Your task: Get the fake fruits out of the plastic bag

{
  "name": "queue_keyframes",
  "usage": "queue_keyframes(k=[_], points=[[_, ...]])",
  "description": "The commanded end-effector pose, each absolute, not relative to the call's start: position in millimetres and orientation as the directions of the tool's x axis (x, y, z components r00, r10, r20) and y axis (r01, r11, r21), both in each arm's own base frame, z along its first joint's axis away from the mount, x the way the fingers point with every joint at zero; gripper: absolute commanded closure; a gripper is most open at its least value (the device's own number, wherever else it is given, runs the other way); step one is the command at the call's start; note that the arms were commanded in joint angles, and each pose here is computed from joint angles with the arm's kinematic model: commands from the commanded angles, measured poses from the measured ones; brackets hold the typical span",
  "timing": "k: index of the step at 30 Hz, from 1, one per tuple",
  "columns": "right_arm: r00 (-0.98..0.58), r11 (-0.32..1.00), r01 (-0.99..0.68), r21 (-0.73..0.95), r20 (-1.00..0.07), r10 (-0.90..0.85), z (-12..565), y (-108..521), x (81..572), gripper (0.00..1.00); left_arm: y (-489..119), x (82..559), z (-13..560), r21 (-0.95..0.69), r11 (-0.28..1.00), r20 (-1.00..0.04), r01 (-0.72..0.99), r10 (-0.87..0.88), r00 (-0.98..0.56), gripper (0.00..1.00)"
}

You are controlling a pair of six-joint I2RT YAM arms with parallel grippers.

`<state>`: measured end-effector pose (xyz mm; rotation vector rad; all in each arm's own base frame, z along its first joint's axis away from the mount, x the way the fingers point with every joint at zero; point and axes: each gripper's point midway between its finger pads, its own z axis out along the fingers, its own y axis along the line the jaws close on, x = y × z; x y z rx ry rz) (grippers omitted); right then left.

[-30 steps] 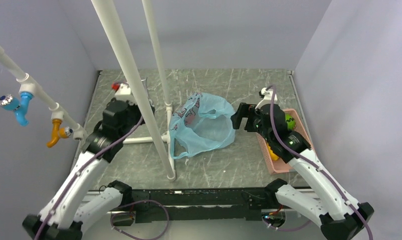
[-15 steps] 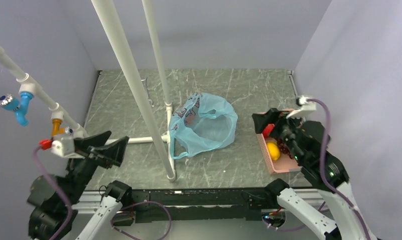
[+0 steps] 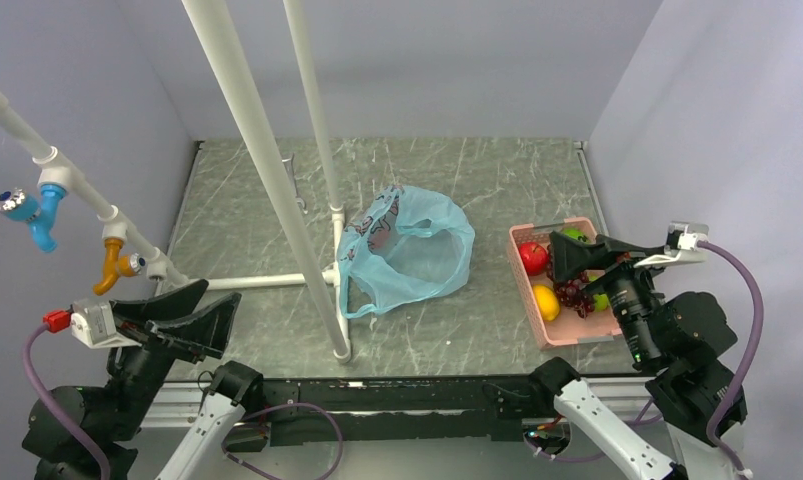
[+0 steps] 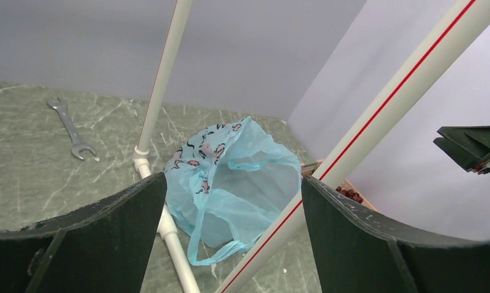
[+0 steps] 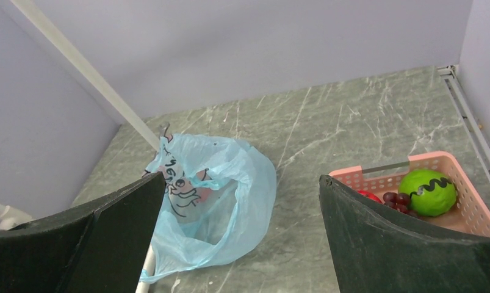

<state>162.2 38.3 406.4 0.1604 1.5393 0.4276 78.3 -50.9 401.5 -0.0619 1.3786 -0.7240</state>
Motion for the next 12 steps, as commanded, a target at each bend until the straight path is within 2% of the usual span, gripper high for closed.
queue_keyframes(k=[1,12], points=[[-0.003,0.922,-0.154,0.354,-0.934,0.358,407.3,29.8,155.3,0.0,-48.9,78.3,401.7,-0.487,0.769,-0.844,0.414,-0.537,0.004,0.13],[0.019,0.927,-0.144,0.347,-0.935,0.353,407.5,24.1,152.3,0.0,-50.1,78.2,404.1,-0.503,0.757,-0.834,0.417,-0.551,-0.004,0.13]])
